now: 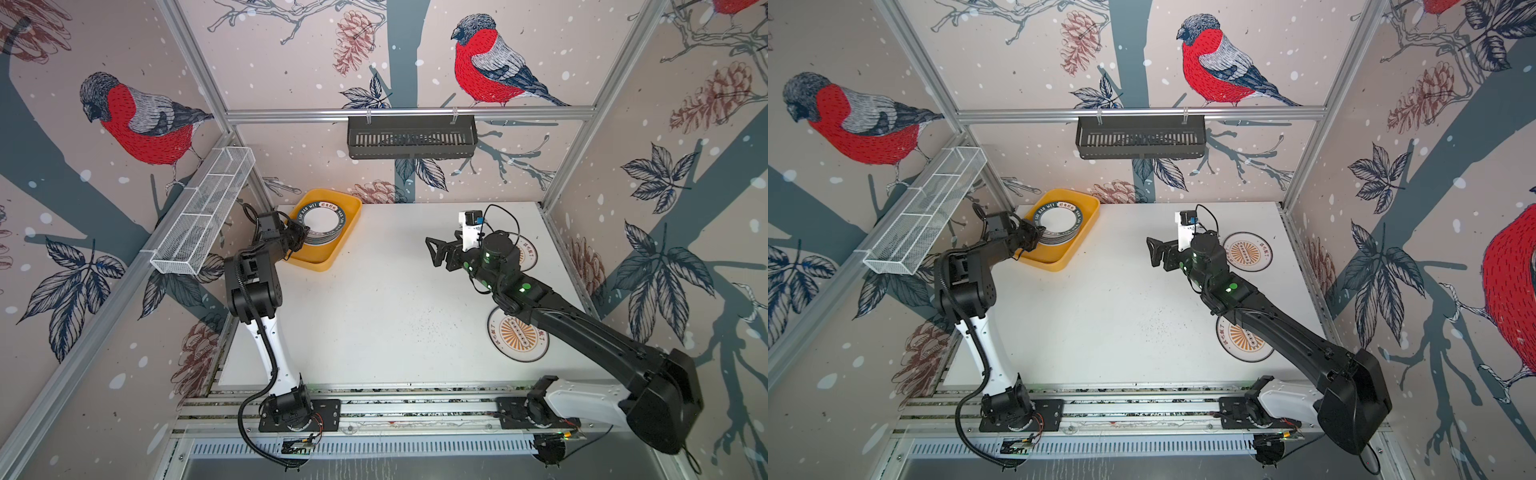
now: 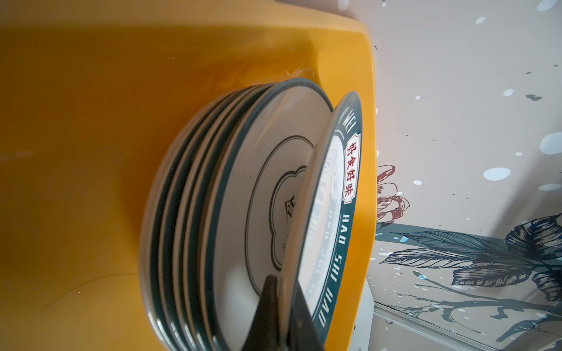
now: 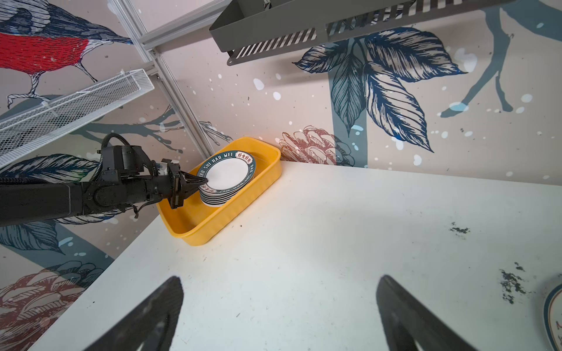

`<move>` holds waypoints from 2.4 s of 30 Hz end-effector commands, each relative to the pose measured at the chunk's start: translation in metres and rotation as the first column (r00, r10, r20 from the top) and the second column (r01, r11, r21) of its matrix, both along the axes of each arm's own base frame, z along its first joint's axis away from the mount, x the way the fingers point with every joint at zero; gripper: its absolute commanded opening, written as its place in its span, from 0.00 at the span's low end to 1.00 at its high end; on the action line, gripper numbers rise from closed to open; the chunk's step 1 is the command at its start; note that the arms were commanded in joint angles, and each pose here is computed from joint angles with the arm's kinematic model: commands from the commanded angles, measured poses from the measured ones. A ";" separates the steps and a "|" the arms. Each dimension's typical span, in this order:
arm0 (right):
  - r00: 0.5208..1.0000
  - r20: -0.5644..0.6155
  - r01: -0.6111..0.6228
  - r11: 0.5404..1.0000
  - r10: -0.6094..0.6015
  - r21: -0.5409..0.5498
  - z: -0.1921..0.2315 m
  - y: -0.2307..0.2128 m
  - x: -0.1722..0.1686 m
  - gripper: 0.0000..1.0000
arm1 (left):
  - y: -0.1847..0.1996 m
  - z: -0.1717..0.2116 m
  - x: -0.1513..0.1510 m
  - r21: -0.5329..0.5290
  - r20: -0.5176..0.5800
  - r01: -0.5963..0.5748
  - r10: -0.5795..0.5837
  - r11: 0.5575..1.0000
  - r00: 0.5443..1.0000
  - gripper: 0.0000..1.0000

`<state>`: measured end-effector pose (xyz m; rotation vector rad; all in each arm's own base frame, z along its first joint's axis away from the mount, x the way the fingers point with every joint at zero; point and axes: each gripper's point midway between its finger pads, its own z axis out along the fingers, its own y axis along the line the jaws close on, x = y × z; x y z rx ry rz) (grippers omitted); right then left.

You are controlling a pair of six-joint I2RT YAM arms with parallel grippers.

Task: Place the plates into the plastic bin on the countertop
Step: 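Lower the green-rimmed plate onto the stack in the bin and open the left gripper, then raise the left gripper out of the bin, then swing the left gripper toward the sunburst plates while the right approaches the farther one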

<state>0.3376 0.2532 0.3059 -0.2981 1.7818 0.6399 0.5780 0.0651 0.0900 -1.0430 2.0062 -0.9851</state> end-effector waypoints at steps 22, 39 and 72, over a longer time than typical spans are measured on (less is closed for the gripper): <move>0.997 -0.031 0.069 0.998 -0.069 0.012 -0.017 -0.023 0.022 1.00 | 0.021 0.010 -0.011 0.247 -0.080 0.033 -0.014 0.968 0.997 0.50; 0.973 -0.137 0.199 0.977 -0.187 0.076 -0.044 -0.067 0.049 1.00 | -0.004 0.089 -0.039 0.470 0.076 0.015 -0.057 0.883 0.995 0.84; 0.769 -0.350 0.593 0.801 -0.535 0.079 -0.108 -0.208 0.036 1.00 | -0.336 0.160 -0.192 0.288 0.306 0.373 -0.454 0.882 0.837 0.96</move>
